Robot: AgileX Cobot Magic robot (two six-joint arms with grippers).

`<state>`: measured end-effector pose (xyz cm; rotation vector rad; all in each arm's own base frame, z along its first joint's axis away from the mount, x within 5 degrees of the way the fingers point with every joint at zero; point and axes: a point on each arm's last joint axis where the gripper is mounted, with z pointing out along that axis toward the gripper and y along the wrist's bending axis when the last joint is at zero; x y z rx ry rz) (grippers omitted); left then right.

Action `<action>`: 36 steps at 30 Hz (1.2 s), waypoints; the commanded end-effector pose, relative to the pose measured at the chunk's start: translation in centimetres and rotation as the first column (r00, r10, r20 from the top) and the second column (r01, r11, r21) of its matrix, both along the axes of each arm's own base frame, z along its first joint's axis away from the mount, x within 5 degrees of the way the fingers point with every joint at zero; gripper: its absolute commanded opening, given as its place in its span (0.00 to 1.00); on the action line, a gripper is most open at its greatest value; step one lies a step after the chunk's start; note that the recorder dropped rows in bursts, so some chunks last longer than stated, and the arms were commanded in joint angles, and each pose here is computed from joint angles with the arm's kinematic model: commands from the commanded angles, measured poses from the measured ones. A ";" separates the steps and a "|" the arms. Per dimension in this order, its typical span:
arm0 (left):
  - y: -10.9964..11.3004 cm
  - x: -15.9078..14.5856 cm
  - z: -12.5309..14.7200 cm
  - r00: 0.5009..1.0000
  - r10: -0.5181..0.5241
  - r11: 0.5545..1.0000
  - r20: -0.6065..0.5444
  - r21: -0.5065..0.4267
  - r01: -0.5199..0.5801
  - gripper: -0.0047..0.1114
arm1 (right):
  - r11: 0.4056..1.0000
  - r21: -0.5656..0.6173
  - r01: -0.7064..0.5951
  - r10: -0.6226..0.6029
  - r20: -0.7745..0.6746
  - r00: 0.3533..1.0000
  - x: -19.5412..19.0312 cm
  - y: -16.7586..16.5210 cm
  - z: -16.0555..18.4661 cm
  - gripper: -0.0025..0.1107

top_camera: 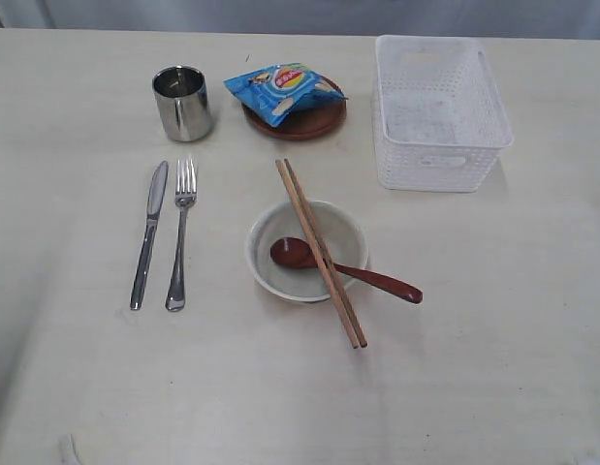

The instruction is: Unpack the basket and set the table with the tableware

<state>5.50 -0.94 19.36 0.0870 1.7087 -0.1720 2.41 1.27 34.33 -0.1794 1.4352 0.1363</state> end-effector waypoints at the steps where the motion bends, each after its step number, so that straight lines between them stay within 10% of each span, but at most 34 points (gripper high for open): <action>1: 0.0 0.0 0.0 1.000 -0.001 1.000 0.013 -0.007 0.001 0.04 | 0.995 -0.013 0.099 -0.099 -0.151 0.984 1.4 -0.2 -2.5 0.02; 36: 0.0 0.0 0.0 1.000 -0.001 1.000 0.013 -0.007 0.001 0.04 | 0.982 0.089 0.164 -0.128 -0.315 0.940 2.4 -0.9 -11.8 0.02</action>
